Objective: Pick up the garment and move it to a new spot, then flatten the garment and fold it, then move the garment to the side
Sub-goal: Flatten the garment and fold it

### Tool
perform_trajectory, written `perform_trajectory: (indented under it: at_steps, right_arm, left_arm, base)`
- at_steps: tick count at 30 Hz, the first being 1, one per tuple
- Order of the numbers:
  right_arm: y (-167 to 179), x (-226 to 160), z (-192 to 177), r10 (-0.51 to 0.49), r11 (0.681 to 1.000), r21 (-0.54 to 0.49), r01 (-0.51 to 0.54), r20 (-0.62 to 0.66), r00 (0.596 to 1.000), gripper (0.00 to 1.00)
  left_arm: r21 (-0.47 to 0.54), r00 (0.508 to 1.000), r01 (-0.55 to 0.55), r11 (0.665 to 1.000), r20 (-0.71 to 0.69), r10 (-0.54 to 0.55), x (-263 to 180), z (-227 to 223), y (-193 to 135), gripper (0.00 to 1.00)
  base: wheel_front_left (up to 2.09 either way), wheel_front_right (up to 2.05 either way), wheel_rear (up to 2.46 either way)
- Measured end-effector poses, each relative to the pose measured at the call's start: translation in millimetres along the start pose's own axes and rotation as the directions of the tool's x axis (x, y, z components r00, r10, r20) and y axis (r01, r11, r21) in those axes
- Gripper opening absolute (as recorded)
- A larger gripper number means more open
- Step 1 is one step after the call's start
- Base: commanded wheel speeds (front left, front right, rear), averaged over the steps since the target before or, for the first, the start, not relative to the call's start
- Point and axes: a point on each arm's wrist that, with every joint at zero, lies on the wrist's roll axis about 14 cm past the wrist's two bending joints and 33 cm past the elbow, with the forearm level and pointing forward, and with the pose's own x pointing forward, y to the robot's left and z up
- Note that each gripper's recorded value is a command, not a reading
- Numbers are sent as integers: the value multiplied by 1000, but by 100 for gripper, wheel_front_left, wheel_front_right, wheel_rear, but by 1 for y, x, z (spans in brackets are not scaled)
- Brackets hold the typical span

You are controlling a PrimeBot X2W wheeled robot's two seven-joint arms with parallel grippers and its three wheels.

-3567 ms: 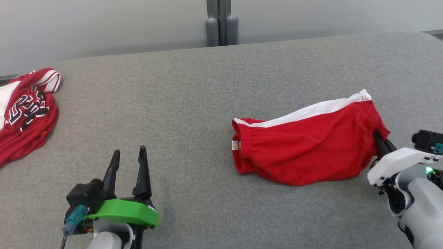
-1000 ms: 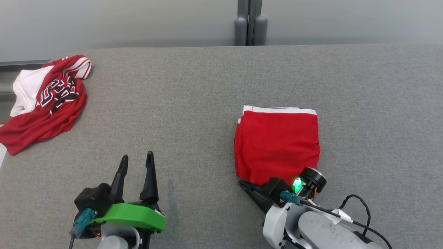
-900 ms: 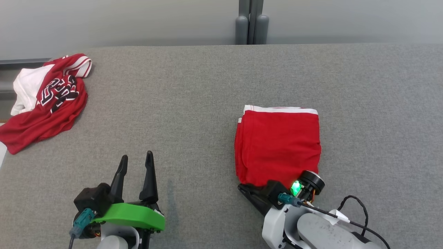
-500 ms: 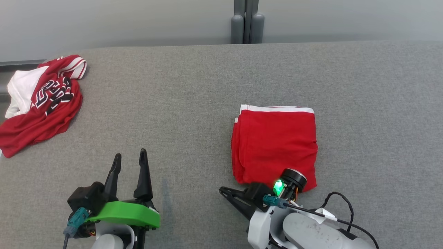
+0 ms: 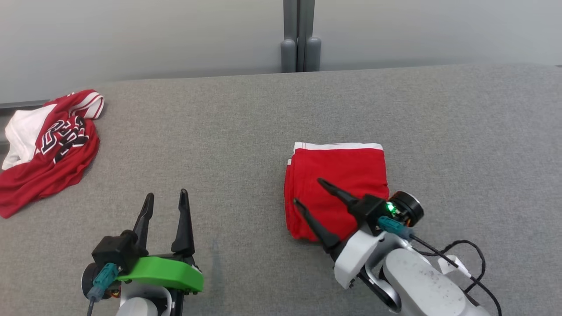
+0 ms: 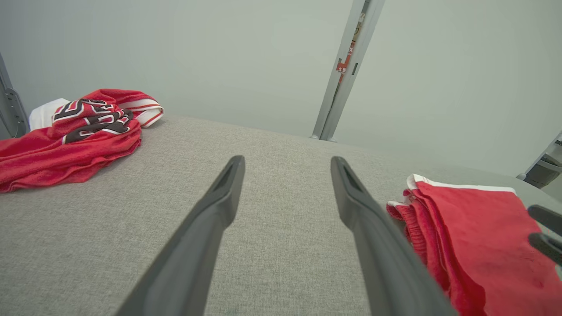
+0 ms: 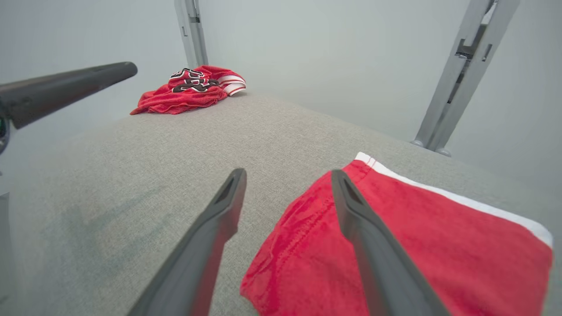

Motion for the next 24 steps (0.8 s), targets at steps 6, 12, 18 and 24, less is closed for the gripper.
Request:
perform_trajectory:
  at_steps: [6, 12, 18, 24]
  right_arm:
    - [-53, -39, 6, -244, 969, 51, 242, 42, 969, 100]
    - [-100, -89, 7, -454, 890, 72, 450, 62, 889, 100]
    - [-120, -121, 17, -554, 832, 116, 543, 103, 826, 100]
    - [-119, -138, 10, -584, 808, 157, 568, 86, 807, 100]
  left_arm:
    - [-2, 1000, 16, 1000, -2, -16, -7, -1, -7, 100]
    - [-4, 1000, 22, 1000, -16, -22, -17, -6, -11, 100]
    - [-15, 999, 13, 1000, -42, -14, -27, -15, -10, 100]
    - [-28, 998, 15, 1000, -57, -17, -36, -21, -13, 100]
  base:
    - [0, 0, 0]
    - [0, 0, 0]
    - [0, 0, 0]
    - [0, 0, 0]
